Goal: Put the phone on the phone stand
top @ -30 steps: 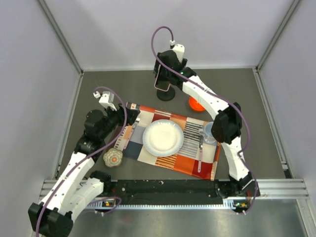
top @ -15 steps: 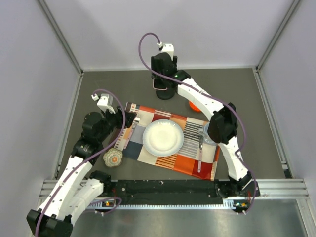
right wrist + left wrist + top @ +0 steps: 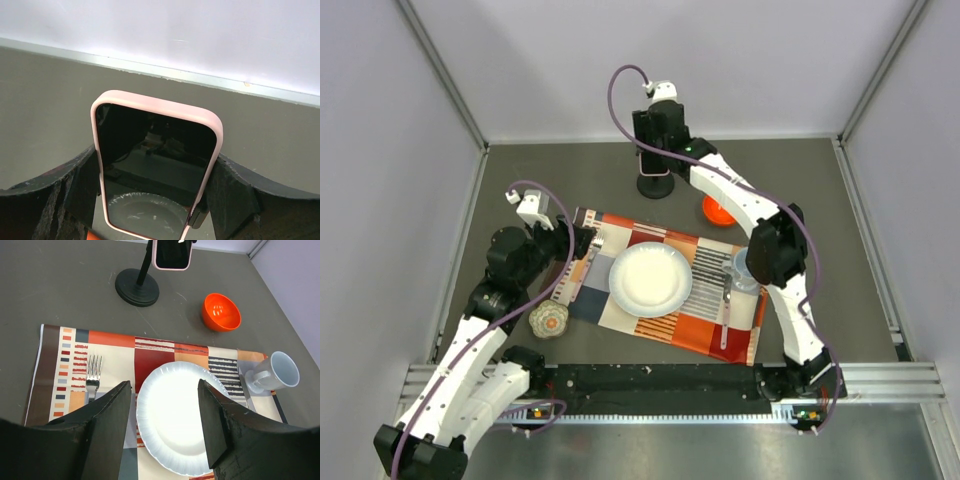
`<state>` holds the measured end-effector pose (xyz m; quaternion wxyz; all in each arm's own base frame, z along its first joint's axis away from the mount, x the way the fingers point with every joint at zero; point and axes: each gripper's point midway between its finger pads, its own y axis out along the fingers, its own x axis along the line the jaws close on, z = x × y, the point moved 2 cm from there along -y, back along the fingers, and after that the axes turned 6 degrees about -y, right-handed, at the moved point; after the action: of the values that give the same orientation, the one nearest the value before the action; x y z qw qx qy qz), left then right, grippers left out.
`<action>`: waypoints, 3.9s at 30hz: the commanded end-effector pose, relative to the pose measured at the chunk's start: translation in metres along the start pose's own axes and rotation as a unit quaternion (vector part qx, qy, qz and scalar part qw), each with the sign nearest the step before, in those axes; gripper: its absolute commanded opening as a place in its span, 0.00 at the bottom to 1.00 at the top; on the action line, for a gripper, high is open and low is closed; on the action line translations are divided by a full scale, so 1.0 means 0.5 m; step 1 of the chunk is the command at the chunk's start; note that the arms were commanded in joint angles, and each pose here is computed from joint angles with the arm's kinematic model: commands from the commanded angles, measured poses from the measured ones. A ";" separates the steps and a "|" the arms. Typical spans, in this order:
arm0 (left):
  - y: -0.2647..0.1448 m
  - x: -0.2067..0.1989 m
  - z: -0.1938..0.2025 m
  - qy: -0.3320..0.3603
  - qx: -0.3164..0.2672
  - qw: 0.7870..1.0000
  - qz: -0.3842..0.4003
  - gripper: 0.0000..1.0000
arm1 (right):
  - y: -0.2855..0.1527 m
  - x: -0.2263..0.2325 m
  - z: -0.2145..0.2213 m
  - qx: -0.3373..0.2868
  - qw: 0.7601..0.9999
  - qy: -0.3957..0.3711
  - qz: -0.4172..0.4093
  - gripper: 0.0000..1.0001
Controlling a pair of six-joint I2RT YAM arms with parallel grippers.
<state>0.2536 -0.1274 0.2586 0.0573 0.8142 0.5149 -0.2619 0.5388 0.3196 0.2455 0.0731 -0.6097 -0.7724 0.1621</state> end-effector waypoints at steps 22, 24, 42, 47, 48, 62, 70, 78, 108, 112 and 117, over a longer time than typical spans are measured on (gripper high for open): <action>-0.020 -0.037 -0.059 0.008 -0.032 0.999 0.021 0.62 | 0.056 -0.086 0.075 0.008 0.999 -0.023 0.030 0.00; -0.022 -0.039 -0.062 0.007 -0.034 0.999 0.023 0.62 | 0.051 -0.096 0.057 -0.008 0.999 -0.019 0.038 0.00; -0.041 -0.036 -0.065 0.009 -0.041 0.999 0.012 0.62 | 0.127 -0.145 0.013 -0.051 0.997 -0.018 0.047 0.00; -0.038 -0.040 -0.066 0.008 -0.038 0.999 0.017 0.64 | 0.126 -0.145 0.015 -0.049 0.998 -0.020 0.043 0.26; -0.038 -0.039 -0.065 0.007 -0.037 0.999 0.016 0.65 | 0.119 -0.143 0.005 -0.052 0.998 -0.020 0.038 0.33; -0.043 -0.044 -0.075 0.015 -0.040 0.999 0.017 0.73 | -0.037 -0.169 -0.128 -0.071 0.997 -0.008 0.019 0.99; -0.048 -0.048 -0.074 0.013 -0.041 0.999 0.023 0.73 | -0.153 -0.162 -0.202 -0.112 0.993 0.000 -0.035 0.99; -0.054 -0.050 -0.066 0.005 -0.038 0.999 0.027 0.73 | -0.178 -0.140 -0.201 -0.108 0.991 -0.004 -0.084 0.99; -0.034 -0.071 -0.037 -0.004 0.007 0.998 0.069 0.73 | -0.062 -0.122 0.061 0.001 0.930 -0.211 -0.302 0.99; -0.029 -0.069 -0.037 -0.004 0.008 0.998 0.067 0.73 | -0.044 -0.123 0.079 0.009 0.929 -0.214 -0.301 0.99; -0.019 -0.068 -0.034 -0.006 0.014 0.998 0.068 0.73 | -0.026 -0.118 0.094 0.014 0.928 -0.212 -0.305 0.99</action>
<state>0.2357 -0.1401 0.2751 0.0477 0.8361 0.4663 -0.2849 0.5185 0.2438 0.1974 -0.0175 -0.3073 -0.9071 0.2872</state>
